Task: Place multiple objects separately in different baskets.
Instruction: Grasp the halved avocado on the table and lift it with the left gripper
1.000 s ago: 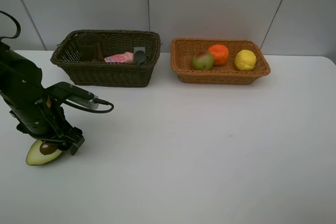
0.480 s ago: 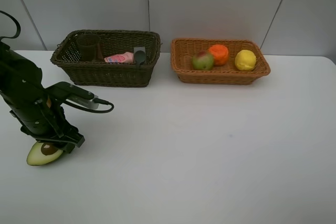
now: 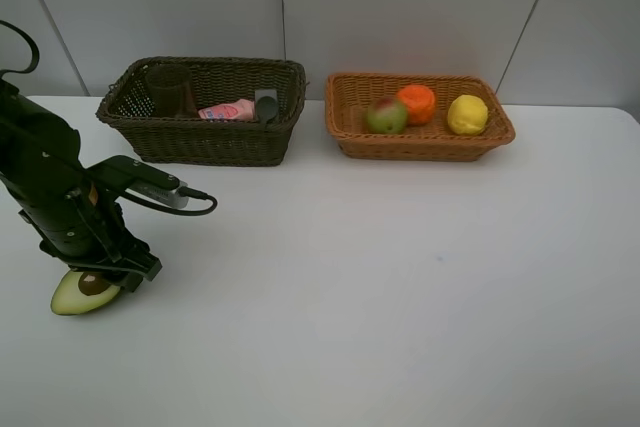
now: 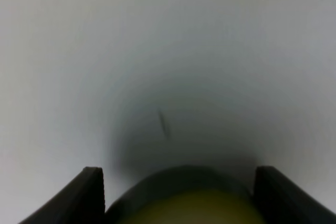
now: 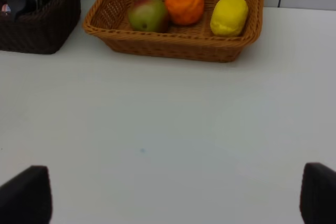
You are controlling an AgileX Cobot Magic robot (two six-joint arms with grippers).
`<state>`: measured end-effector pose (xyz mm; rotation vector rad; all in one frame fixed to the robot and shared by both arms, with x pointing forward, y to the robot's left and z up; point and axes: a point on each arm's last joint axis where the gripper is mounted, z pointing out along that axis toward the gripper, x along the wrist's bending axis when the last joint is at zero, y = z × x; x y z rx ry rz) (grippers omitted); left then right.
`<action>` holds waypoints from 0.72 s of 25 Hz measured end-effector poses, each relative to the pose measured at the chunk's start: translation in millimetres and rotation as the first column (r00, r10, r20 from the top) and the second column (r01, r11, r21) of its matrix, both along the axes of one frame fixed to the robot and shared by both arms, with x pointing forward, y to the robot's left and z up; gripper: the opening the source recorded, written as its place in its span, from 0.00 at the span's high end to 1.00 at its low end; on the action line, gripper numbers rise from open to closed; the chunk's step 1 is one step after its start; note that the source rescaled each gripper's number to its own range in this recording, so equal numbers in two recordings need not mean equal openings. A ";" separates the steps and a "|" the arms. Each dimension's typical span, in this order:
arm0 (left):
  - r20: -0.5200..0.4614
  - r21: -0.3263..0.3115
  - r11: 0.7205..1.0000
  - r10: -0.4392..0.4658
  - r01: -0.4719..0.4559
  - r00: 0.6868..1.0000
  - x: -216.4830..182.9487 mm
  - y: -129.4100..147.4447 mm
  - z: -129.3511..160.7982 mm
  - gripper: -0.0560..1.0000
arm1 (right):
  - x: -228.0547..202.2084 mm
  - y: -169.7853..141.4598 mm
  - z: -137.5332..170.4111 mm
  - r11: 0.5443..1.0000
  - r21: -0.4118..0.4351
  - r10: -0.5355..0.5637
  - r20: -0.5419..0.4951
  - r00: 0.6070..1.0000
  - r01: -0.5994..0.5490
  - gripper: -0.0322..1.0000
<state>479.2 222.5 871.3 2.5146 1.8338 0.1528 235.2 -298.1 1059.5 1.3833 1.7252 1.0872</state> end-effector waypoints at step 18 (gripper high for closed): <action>-0.111 0.020 0.997 0.075 -0.074 0.991 19.4 -8.9 26.7 0.24 | 0.0 0.1 0.0 1.000 0.001 0.001 0.000 1.000 -0.001 0.00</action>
